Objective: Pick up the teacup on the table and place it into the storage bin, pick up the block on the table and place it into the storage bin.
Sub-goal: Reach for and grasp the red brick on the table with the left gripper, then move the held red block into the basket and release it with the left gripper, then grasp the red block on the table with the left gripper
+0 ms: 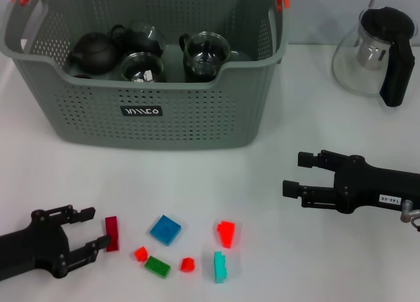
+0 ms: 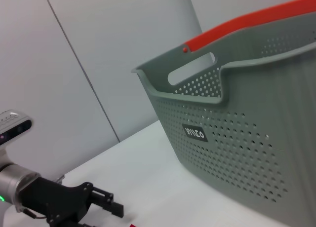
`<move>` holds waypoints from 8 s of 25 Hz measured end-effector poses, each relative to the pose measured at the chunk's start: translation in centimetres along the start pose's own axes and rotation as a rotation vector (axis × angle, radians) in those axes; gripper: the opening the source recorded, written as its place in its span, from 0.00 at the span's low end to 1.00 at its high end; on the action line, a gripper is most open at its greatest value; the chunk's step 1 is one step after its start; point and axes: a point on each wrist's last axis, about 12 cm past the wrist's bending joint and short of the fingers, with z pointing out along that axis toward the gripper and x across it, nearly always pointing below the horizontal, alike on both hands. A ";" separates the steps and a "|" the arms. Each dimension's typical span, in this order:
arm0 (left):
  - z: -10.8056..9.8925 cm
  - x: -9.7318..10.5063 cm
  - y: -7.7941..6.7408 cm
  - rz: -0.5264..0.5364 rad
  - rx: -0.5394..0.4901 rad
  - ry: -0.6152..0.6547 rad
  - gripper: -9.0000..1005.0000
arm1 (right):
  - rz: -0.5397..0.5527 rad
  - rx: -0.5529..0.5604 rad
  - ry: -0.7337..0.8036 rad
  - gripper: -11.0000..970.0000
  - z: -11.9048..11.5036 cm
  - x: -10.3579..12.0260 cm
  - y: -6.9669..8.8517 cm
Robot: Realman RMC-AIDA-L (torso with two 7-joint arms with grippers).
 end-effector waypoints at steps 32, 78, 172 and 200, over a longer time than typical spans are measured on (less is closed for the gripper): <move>1.3 -0.3 -0.4 0.126 0.031 -0.029 0.85 | 0.004 0.000 -0.001 0.96 0.0 0.1 0.1; 1.7 0.5 -0.1 0.175 -0.049 -0.012 0.69 | 0.006 -0.008 -0.002 0.96 0.1 0.0 0.1; 2.5 -0.8 -1.7 0.099 0.078 -0.121 0.92 | 0.009 0.010 -0.018 0.96 1.1 -0.5 -0.1; 2.8 0.9 -2.5 0.128 0.070 -0.040 0.56 | 0.045 0.022 -0.022 0.96 0.7 -0.7 -0.4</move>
